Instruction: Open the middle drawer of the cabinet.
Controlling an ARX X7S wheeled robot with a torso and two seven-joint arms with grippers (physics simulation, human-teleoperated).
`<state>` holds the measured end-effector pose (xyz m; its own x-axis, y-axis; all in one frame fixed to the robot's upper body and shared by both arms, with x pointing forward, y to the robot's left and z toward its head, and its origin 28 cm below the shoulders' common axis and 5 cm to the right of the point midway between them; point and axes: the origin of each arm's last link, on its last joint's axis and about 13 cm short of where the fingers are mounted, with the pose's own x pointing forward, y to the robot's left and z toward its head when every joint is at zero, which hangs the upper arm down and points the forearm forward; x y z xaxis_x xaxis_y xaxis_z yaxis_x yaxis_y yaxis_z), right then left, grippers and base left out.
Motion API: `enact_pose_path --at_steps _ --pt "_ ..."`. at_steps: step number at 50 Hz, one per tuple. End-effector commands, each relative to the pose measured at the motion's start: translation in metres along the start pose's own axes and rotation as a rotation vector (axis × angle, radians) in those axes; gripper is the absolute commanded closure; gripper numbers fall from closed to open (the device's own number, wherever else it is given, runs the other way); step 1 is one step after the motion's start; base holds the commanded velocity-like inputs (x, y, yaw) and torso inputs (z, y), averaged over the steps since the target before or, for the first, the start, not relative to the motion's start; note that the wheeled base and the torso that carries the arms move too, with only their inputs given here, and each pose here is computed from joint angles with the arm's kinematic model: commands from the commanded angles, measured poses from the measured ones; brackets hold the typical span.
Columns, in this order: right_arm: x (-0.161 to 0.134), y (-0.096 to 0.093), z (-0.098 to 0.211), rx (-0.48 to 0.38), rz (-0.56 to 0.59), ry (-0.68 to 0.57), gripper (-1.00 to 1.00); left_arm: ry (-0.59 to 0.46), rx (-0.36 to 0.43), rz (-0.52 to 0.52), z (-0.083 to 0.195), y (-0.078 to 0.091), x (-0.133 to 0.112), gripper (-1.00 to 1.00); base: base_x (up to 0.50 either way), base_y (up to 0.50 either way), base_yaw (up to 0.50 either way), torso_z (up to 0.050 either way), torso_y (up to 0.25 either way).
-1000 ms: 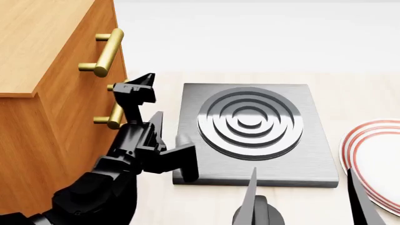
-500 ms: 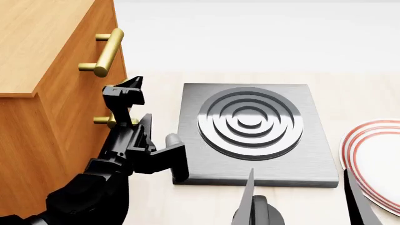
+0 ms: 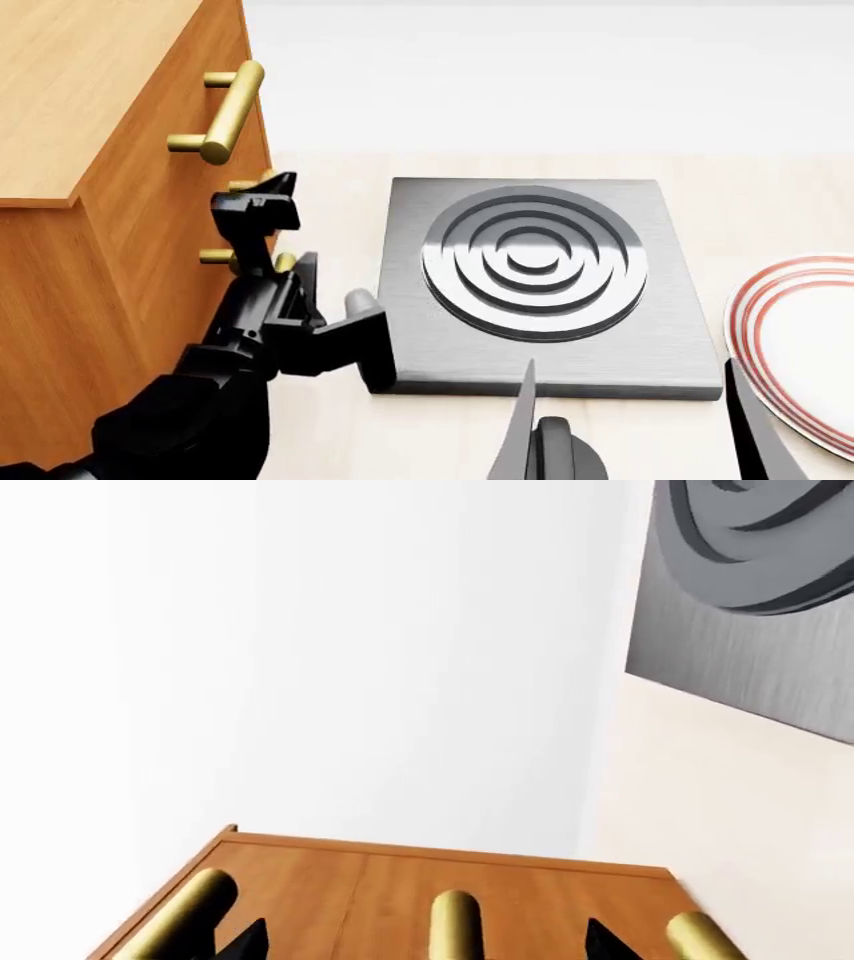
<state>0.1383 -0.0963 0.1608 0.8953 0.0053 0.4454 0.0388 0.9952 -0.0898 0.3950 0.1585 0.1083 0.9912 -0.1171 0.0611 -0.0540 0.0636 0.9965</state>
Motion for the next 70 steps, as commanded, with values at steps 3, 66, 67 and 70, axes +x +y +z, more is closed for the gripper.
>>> enact_pose_path --at_steps 3,66,67,70 --pt "0.0 0.0 0.0 0.0 0.001 0.001 -1.0 -0.006 -0.008 -0.022 0.001 -0.002 -0.001 -1.0 0.0 0.0 0.0 0.0 0.0" --pt "-0.001 0.0 0.001 -0.003 -0.001 0.002 -1.0 0.11 0.03 -0.06 -0.018 0.0 0.0 -1.0 0.0 0.0 0.0 0.0 0.0" --pt "-0.001 0.0 0.001 -0.004 -0.002 0.002 -1.0 0.114 0.029 -0.059 -0.019 0.001 0.0 -1.0 0.0 0.0 0.0 0.0 0.0" --pt "-0.001 0.0 0.0 -0.004 -0.002 0.002 -1.0 0.117 0.031 -0.061 -0.02 0.0 0.0 -1.0 0.0 0.0 0.0 0.0 0.0"
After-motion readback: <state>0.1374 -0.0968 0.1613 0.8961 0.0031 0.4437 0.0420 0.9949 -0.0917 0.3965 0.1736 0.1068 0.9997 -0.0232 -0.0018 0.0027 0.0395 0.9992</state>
